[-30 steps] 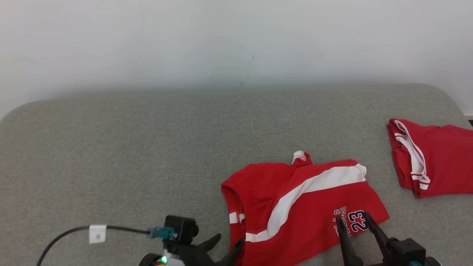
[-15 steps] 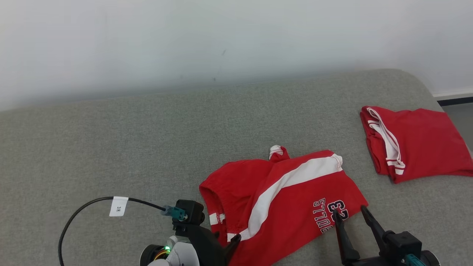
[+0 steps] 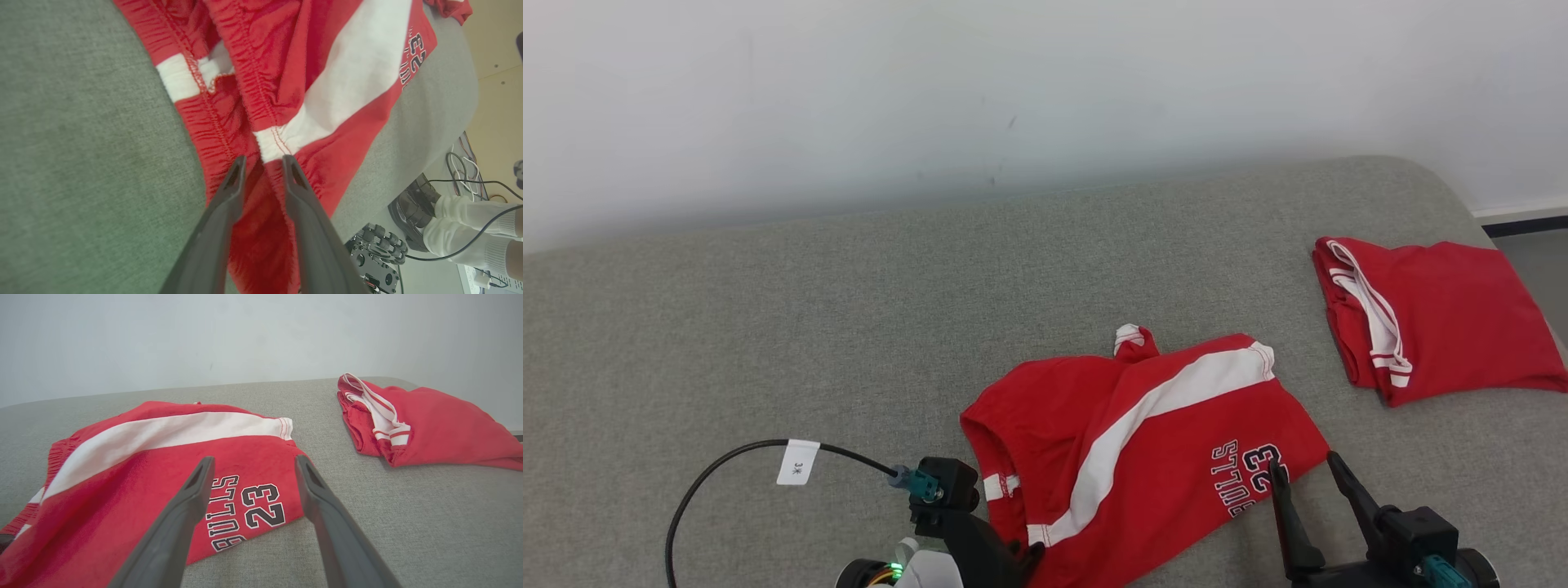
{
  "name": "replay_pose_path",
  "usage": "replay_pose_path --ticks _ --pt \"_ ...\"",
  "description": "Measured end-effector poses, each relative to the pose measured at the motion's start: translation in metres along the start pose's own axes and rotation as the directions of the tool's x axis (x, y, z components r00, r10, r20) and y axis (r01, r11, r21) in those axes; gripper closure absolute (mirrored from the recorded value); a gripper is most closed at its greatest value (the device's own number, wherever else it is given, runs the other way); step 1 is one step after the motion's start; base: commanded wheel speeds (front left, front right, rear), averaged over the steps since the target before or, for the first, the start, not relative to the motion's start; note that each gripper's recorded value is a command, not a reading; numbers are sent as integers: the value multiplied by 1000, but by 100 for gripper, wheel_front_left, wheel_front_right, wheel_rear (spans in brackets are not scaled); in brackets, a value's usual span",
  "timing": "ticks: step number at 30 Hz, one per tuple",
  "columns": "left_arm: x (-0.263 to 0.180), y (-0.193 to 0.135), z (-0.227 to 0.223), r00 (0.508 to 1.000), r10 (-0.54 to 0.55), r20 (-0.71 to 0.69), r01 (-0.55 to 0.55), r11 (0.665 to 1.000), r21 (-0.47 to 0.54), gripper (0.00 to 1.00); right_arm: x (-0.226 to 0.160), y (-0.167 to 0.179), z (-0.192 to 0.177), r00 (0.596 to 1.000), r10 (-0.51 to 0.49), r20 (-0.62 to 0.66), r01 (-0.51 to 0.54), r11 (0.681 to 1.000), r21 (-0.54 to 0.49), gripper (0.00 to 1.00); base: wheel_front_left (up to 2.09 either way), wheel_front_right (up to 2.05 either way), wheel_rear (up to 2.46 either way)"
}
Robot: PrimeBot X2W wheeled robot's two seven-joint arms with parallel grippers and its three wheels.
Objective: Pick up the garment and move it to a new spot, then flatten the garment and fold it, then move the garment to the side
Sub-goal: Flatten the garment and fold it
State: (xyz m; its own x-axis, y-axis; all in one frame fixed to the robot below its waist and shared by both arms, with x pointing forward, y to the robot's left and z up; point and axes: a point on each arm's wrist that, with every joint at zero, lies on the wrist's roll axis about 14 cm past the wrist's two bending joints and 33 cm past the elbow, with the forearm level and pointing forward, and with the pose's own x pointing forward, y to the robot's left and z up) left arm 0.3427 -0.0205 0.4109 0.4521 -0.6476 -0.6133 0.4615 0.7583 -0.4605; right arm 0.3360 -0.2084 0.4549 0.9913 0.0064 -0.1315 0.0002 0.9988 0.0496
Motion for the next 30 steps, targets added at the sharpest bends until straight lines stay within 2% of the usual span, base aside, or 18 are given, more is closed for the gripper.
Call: replay_pose_path --ticks 3,7,8,11,14,20,24,30 --pt "0 -1 3 1000 3 17 -3 1000 -9 58 0 2 0 1000 10 6 -10 1000 1 0 0 0 0" --pt "3 -2 6 999 12 31 -11 1000 -20 56 -1 2 -1 1000 16 10 -16 1000 -1 0 0 0 0" --pt "4 -2 6 1000 13 28 -12 1000 -20 58 -1 1 -1 1000 17 9 -17 1000 -3 0 0 0 0" --pt "6 -4 5 1000 8 19 -8 1000 -15 71 -2 -2 -1 1000 14 11 -14 1000 -5 0 0 0 0" --pt "7 -9 5 1000 -8 14 8 1000 -13 100 -3 -3 -1 1000 9 11 -9 1000 -5 0 0 0 0" --pt "5 -12 15 997 -28 68 29 1000 -7 100 -1 -1 0 1000 14 9 -14 1000 -8 0 0 0 0" --pt "-4 1 31 989 2 145 0 1000 -19 100 8 -3 5 1000 23 -8 -23 999 -35 0 0 0 0" --pt "-18 24 29 983 61 175 -59 998 -21 100 38 -38 28 993 -57 -106 55 998 -24 0 0 0 0"
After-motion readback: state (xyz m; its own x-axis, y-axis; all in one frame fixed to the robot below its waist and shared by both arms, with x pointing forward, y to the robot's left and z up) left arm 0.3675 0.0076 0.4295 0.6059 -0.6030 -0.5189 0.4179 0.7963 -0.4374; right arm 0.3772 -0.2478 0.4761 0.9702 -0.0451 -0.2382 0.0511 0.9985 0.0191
